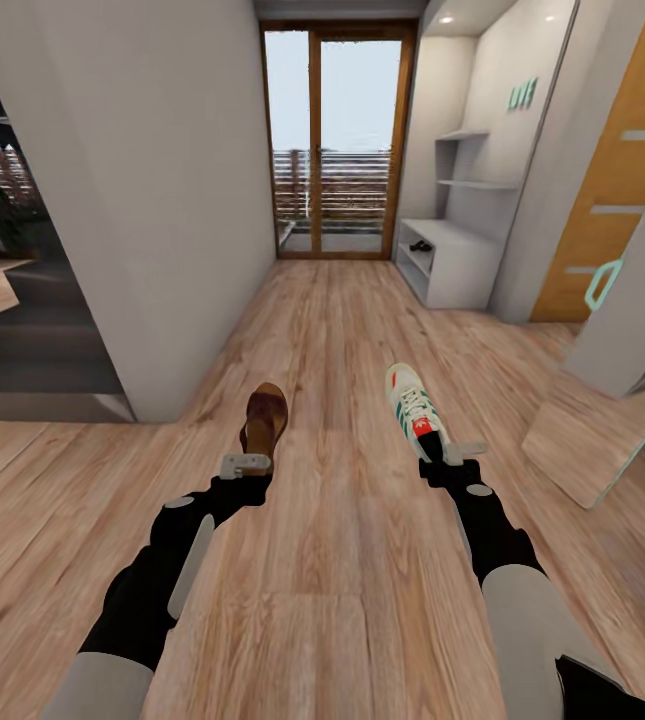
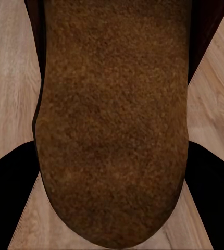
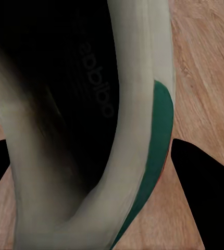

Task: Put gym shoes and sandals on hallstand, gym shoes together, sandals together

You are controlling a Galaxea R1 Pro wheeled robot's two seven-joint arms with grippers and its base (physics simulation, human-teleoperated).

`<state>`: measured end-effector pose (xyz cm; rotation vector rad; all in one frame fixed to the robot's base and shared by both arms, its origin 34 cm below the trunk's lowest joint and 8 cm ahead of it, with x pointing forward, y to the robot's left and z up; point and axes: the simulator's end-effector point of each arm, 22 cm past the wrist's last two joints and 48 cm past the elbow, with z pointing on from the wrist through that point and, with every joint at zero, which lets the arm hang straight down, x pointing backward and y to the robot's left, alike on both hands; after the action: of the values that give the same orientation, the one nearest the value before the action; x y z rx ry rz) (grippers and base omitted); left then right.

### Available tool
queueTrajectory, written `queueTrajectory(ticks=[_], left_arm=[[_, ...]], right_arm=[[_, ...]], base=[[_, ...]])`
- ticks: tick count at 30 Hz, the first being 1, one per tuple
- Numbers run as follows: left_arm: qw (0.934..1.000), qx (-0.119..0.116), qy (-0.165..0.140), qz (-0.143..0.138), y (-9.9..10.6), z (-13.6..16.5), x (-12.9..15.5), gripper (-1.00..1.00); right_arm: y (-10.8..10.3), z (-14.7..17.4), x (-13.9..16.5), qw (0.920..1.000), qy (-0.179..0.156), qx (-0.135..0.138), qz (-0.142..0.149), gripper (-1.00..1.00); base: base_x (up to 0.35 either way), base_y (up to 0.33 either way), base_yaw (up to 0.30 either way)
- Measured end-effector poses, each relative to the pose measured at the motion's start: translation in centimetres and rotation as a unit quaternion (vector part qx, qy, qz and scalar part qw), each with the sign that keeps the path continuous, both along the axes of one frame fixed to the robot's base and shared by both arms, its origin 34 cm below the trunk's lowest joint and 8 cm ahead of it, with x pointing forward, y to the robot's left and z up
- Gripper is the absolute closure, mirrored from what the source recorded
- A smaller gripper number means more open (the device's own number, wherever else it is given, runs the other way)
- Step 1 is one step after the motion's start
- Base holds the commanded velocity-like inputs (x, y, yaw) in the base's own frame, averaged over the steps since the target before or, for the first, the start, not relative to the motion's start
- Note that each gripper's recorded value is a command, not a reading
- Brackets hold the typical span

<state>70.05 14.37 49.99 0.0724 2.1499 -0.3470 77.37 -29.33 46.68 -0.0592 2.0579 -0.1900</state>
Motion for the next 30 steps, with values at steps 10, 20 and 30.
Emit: queueTrajectory(ticks=[10,20,30], left_arm=[[1.0,0.0,0.0,0.0,-0.01,0.01,0.0,1.0],[1.0,0.0,0.0,0.0,0.0,0.0,0.0,1.0],[1.0,0.0,0.0,0.0,-0.02,0.0,0.0,1.0]], right_arm=[[0.0,0.0,0.0,1.0,0.0,0.0,0.0,1.0],[0.0,0.0,0.0,1.0,0.0,0.0,0.0,1.0],[0.0,0.0,0.0,1.0,0.0,0.0,0.0,1.0]], base=[[0.346,0.0,0.0],[0.346,0.0,0.0],[0.346,0.0,0.0]])
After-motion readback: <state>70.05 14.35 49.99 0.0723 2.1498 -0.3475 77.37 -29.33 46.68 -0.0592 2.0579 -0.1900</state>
